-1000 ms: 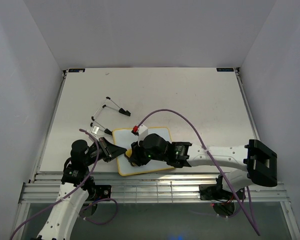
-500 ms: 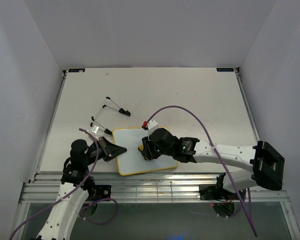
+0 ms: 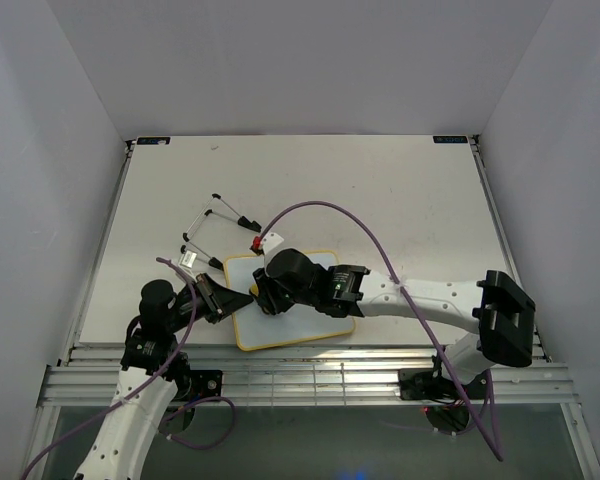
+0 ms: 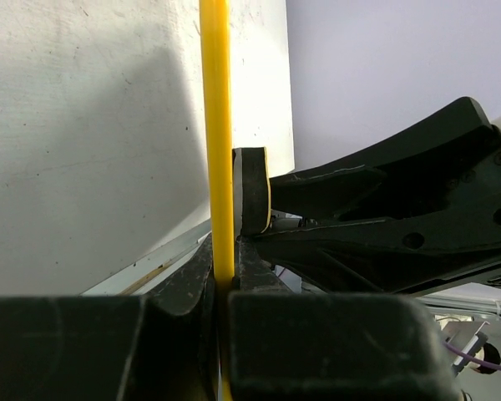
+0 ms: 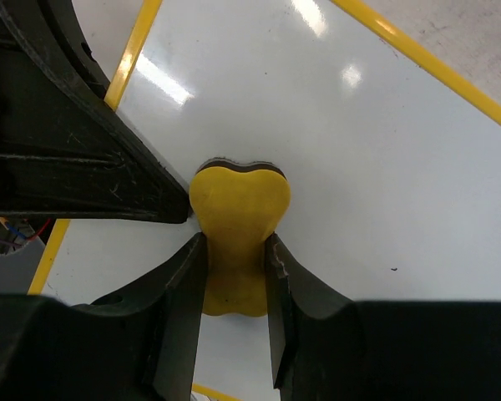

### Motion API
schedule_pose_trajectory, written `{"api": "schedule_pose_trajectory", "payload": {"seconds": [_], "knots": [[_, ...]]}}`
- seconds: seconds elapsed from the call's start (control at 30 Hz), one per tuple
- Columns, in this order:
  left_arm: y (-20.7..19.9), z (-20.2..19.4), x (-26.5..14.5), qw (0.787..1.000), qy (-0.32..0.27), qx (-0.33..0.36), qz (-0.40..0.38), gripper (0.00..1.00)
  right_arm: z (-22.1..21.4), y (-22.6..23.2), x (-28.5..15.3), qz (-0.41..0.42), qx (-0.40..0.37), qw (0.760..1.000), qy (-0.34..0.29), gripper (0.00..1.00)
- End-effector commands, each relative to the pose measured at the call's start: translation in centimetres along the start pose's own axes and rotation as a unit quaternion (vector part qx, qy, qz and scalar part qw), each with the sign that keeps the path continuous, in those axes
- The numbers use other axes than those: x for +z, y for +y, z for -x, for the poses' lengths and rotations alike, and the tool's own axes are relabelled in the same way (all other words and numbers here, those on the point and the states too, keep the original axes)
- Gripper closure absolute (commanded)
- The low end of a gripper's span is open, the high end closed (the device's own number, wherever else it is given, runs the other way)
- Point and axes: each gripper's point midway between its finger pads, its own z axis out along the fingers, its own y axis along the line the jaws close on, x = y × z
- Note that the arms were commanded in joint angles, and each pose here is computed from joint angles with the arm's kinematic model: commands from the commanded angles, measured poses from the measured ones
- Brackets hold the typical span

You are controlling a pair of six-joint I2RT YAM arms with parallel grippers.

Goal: Erase the whiteboard

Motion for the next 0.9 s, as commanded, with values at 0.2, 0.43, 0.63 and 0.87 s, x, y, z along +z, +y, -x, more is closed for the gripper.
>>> {"api": "schedule_pose_trajectory", "payload": {"seconds": [0.2,0.43,0.63,0.87], "knots": [[-7.7,0.9,-1.6,0.991,0.006,0.079,-0.108,1.0,-6.7,-1.1,-1.6,-0.019,0.018,0.998,0.065,0.92],[-7.3,0.3,-1.5,0.99,0.024,0.082,-0.11,1.0,-6.1,-1.4,-3.4,-0.006,0.063,0.998,0.015,0.92],[-6.9,-0.3,-1.8,0.99,0.024,0.072,-0.117,1.0,-2.5,0.4,-1.8,0.003,0.039,0.999,0.004,0.92],[-7.6,-1.0,-2.5,0.988,0.031,0.071,-0.131,1.0,-2.0,-4.4,-0.9,-0.041,0.081,0.996,-0.005,0.92]]}}
